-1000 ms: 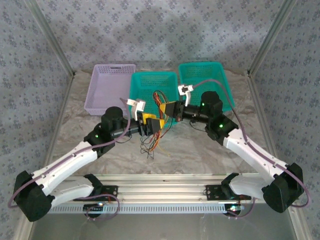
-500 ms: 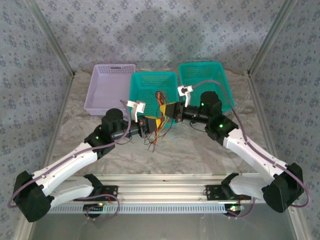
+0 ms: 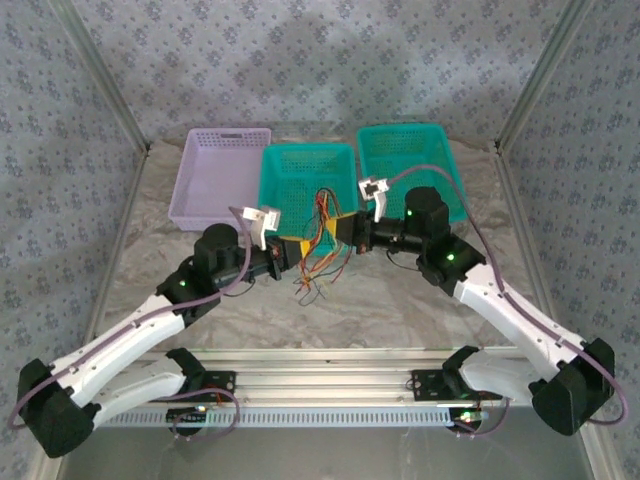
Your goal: Untangle the cables
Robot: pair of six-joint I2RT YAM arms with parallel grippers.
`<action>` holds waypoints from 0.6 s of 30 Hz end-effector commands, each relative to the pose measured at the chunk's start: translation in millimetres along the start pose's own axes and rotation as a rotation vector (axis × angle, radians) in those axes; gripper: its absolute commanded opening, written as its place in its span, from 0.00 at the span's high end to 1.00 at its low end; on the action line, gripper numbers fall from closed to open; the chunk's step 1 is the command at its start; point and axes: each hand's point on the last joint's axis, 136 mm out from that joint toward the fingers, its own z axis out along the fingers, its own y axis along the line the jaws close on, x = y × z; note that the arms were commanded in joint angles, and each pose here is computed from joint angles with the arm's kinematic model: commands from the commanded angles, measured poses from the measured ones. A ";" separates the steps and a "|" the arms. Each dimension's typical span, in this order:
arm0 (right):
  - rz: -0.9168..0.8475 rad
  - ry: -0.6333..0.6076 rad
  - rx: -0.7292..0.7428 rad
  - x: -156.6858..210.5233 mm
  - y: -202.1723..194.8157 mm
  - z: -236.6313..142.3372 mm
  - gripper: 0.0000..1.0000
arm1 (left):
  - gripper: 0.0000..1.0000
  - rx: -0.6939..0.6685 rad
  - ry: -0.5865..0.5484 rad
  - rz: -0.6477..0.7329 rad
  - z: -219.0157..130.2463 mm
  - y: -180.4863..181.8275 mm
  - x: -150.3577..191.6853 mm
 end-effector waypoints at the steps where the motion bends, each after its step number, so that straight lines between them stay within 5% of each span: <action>1: -0.014 0.107 0.085 25.6 -11.8 -15.1 1.00 | 1.00 -0.093 -0.042 0.064 -17.8 8.1 -18.5; 12: -0.027 0.272 0.525 51.8 -76.5 -65.8 1.00 | 1.00 -0.328 0.089 0.153 -47.2 35.6 -11.9; 18: -0.035 0.255 0.620 50.8 -93.6 -72.5 1.00 | 1.00 -0.366 0.115 0.168 -52.8 42.5 -6.2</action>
